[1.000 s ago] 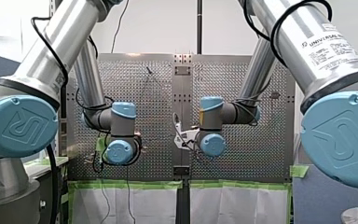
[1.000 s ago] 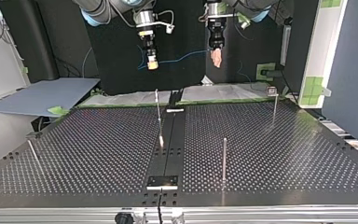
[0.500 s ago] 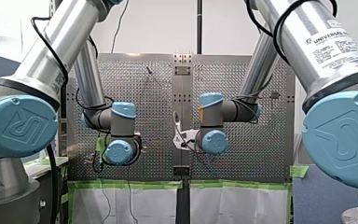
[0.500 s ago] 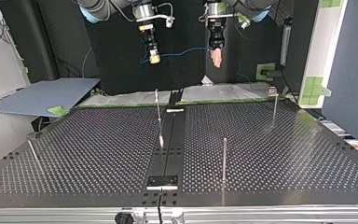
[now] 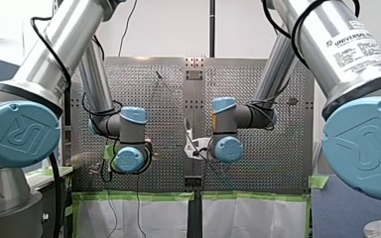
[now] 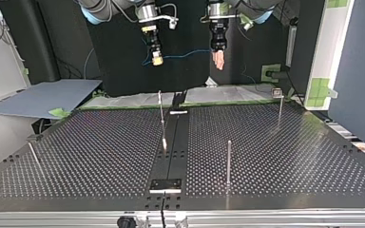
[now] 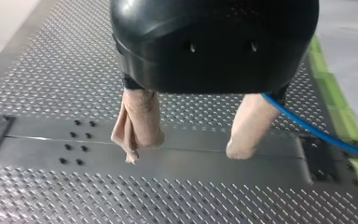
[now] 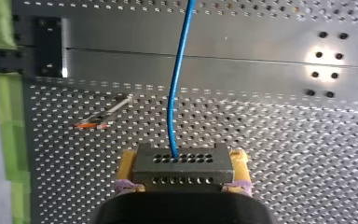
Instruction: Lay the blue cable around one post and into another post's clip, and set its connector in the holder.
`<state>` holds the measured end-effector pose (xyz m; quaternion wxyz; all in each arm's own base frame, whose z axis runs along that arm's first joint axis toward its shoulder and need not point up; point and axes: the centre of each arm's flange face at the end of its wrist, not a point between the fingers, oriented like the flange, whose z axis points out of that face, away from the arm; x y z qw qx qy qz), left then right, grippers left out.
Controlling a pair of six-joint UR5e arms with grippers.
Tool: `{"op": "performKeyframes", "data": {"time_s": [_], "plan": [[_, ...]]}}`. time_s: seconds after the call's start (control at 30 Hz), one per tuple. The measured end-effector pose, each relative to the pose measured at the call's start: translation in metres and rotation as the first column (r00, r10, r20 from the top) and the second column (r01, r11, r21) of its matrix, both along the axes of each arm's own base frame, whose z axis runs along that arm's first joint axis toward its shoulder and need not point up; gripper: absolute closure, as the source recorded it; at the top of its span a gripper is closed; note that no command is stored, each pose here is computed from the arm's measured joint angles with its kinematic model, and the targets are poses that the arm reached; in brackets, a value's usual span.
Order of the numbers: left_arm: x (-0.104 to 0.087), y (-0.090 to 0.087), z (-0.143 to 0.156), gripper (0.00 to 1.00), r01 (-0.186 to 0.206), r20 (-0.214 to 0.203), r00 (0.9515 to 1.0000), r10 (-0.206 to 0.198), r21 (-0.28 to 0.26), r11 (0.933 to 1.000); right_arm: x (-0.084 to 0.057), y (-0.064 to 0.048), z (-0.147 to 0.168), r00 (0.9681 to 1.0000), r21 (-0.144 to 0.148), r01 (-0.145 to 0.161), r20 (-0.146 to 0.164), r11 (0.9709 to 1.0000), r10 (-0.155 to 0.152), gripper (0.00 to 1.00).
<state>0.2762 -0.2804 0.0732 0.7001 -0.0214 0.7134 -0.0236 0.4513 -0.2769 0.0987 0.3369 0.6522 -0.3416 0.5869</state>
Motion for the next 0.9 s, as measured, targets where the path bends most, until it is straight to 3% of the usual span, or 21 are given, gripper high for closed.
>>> {"op": "performKeyframes", "data": {"time_s": [0.23, 0.4, 0.6, 0.9], "plan": [[-0.007, -0.019, 0.022, 0.00, 0.043, 0.019, 0.9990, -0.041, -0.068, 0.9968, 0.005, -0.002, 0.030, 0.9993, 0.000, -0.007, 0.036, 1.0000, 0.007, 1.00], [0.002, -0.028, 0.045, 0.00, 0.039, 0.049, 0.9983, -0.033, -0.133, 0.9903, 0.012, -0.008, 0.059, 0.9982, -0.021, -0.009, 0.060, 0.9997, 0.010, 1.00], [0.019, -0.035, 0.076, 0.00, 0.021, 0.088, 0.9961, -0.002, -0.213, 0.9769, 0.022, -0.017, 0.101, 0.9951, -0.055, -0.004, 0.099, 0.9985, 0.009, 1.00], [0.046, -0.037, 0.128, 0.00, -0.009, 0.145, 0.9877, 0.059, -0.320, 0.9474, 0.029, -0.028, 0.167, 0.9872, -0.103, 0.008, 0.159, 0.9947, 0.009, 1.00]]}}
